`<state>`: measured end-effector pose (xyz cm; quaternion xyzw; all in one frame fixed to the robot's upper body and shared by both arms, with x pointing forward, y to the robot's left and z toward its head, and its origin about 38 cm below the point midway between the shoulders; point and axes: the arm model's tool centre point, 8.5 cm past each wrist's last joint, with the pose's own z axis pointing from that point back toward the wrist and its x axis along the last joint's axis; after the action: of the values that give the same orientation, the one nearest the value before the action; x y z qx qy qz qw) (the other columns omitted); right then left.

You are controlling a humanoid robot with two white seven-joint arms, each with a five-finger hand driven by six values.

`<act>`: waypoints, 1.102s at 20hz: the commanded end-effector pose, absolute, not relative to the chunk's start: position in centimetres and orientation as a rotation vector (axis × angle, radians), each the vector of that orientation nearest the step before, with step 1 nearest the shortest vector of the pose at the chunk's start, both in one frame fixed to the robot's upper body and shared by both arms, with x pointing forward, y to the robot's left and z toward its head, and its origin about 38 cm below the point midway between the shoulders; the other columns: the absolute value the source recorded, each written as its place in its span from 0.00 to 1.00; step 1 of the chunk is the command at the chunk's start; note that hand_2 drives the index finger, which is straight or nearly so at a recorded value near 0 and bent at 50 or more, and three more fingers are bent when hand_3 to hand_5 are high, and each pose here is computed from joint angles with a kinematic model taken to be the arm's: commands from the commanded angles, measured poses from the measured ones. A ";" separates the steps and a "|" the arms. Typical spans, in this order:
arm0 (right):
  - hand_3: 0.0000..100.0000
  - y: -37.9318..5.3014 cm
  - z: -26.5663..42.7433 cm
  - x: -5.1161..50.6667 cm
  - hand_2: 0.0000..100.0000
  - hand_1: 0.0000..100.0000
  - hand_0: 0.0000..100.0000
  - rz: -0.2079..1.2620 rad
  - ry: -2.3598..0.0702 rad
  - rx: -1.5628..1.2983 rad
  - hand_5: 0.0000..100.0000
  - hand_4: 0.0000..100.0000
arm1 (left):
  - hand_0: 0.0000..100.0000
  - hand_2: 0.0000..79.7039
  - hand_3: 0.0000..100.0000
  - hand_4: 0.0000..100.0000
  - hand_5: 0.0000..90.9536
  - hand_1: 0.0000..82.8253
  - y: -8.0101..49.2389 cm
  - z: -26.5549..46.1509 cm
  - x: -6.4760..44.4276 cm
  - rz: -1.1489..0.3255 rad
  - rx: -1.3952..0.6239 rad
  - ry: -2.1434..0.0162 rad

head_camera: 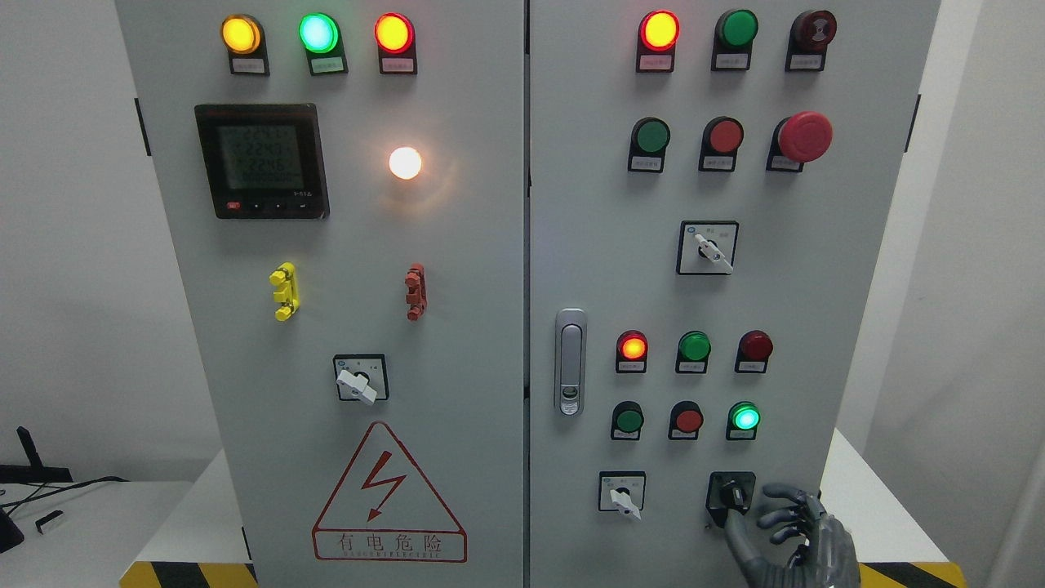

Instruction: Trip black knob to open circuit

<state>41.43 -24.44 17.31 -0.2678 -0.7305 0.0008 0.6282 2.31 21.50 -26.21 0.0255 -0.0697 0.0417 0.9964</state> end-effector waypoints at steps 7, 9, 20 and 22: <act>0.67 -24.8 16.8 39.1 0.39 0.79 0.28 0.022 -1.737 -0.619 0.92 0.76 | 0.12 0.00 0.00 0.00 0.00 0.47 21.5 -26.2 2.3 0.053 0.048 -0.139; 0.67 -24.9 17.0 38.6 0.39 0.79 0.29 0.024 -1.755 -0.622 0.92 0.76 | 0.12 0.00 0.00 0.00 0.00 0.47 21.5 -26.2 2.4 0.053 0.048 -0.141; 0.64 -24.5 16.4 34.3 0.37 0.49 0.29 0.069 -1.901 -0.589 0.62 0.58 | 0.12 0.00 0.00 0.00 0.00 0.47 21.5 -26.2 2.4 0.053 0.049 -0.141; 0.55 -24.5 16.4 33.4 0.35 0.44 0.31 0.071 -1.918 -0.585 0.56 0.54 | 0.12 0.00 0.00 0.00 0.00 0.47 21.5 -26.2 2.3 0.053 0.048 -0.139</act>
<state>35.78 -24.33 15.90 -0.2468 -0.7938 0.0280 0.5551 2.32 21.50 -26.21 0.0255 -0.0698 0.0417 0.9964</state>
